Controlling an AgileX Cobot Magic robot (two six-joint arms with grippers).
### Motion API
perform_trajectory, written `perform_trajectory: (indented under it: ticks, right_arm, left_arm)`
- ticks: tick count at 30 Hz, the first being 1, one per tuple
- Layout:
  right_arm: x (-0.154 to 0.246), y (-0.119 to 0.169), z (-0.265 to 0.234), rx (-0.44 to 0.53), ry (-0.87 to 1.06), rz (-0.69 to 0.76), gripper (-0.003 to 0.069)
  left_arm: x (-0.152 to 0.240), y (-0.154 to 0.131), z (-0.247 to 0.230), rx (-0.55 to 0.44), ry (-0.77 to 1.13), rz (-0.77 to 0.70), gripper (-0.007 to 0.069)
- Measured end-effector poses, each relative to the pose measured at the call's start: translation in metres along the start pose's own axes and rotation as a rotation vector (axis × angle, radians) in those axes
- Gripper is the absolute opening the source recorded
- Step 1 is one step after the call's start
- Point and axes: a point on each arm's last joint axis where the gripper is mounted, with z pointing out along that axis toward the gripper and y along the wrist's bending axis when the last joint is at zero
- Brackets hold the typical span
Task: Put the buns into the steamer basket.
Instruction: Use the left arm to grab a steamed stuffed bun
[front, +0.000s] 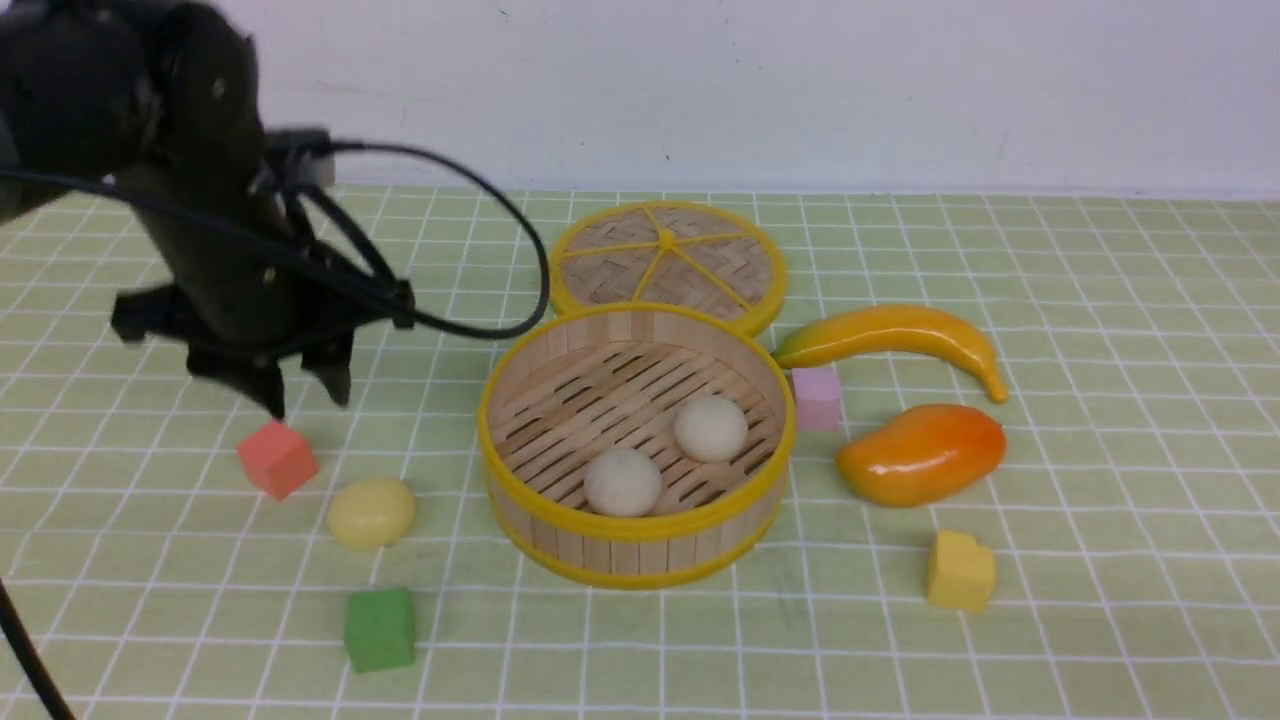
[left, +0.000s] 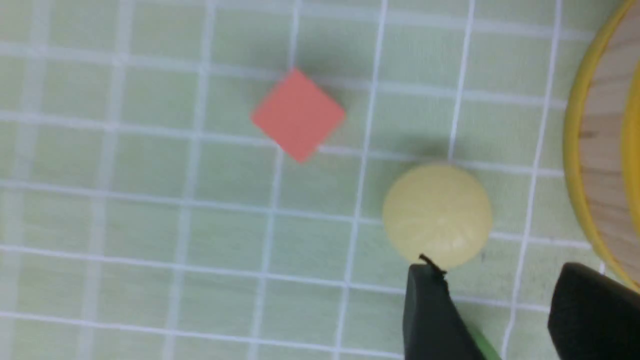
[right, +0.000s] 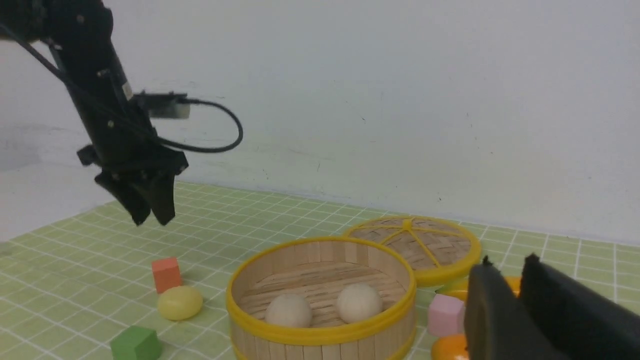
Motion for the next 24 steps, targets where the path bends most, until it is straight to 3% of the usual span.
perform_trajectory:
  ticks: [2,6,17,22,24]
  right_arm:
    - [0.000,0.000,0.000,0.000,0.001,0.000,0.0098]
    - [0.000,0.000,0.000,0.000,0.001,0.000,0.0103]
    - [0.000,0.000,0.000,0.000,0.001,0.000,0.0116]
    - [0.000,0.000,0.000,0.000,0.001,0.000,0.0120]
    - [0.000,0.000,0.000,0.000,0.001,0.000,0.0124]
  left_arm:
    - [0.003,0.003,0.023,0.058,0.027,-0.022,0.0323]
    - [0.002,0.000,0.045,0.075,0.035,-0.024,0.0323]
    - [0.003,0.003,0.094,0.008,0.085,-0.046,0.0317]
    - [0.004,0.003,0.101,0.009,0.099,-0.049,0.0209]
    - [0.004,0.003,0.101,0.009,0.102,-0.035,0.0109]
